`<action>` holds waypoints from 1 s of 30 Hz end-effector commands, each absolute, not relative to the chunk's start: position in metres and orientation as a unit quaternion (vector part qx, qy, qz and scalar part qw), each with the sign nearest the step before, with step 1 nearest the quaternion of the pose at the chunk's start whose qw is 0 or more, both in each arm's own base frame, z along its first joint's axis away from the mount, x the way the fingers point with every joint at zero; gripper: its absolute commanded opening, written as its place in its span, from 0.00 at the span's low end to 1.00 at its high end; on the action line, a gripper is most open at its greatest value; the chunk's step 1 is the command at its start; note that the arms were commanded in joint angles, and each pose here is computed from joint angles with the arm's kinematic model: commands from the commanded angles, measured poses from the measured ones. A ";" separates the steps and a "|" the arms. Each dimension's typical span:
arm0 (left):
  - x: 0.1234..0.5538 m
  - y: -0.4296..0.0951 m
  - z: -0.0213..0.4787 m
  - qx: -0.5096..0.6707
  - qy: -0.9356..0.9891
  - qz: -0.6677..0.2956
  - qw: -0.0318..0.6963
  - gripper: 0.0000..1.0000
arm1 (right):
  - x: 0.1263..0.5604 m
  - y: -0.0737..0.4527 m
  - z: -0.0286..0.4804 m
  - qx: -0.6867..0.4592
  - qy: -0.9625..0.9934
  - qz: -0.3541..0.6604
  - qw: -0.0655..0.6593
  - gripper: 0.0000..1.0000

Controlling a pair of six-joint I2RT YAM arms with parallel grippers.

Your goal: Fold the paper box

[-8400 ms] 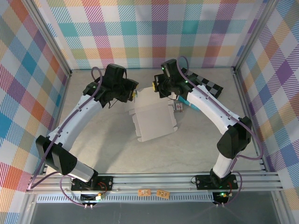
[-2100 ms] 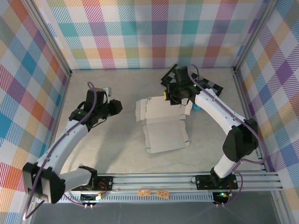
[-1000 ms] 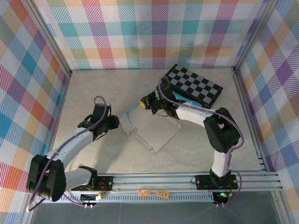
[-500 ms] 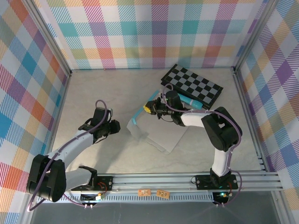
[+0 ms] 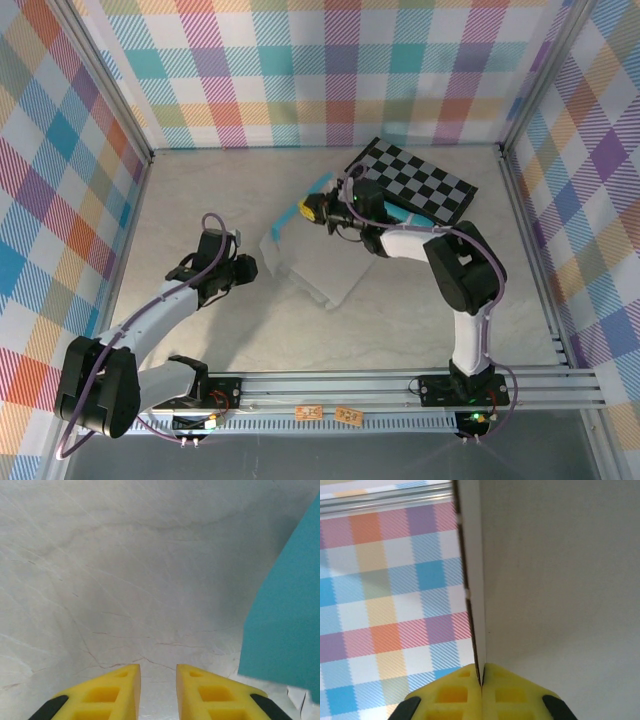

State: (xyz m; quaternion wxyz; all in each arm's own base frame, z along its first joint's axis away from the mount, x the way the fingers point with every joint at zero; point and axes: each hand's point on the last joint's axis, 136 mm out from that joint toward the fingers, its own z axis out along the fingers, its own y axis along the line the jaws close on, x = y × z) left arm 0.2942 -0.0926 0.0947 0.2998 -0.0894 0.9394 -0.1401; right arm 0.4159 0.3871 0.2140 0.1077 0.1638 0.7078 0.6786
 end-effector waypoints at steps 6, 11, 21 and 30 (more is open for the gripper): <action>0.296 -0.063 0.111 -0.129 0.940 -0.074 0.308 0.25 | 0.406 0.375 0.159 0.169 0.703 0.684 0.095 0.00; 0.293 -0.061 0.109 -0.129 0.941 -0.069 0.305 0.25 | 0.395 0.367 0.132 0.170 0.698 0.690 0.088 0.00; 0.299 -0.086 0.104 -0.077 0.939 -0.128 0.310 0.27 | 0.386 0.354 0.115 0.186 0.730 0.653 0.075 0.00; 0.332 -0.119 0.100 0.026 0.922 -0.177 0.342 0.28 | 0.402 0.368 0.133 0.184 0.753 0.629 0.053 0.00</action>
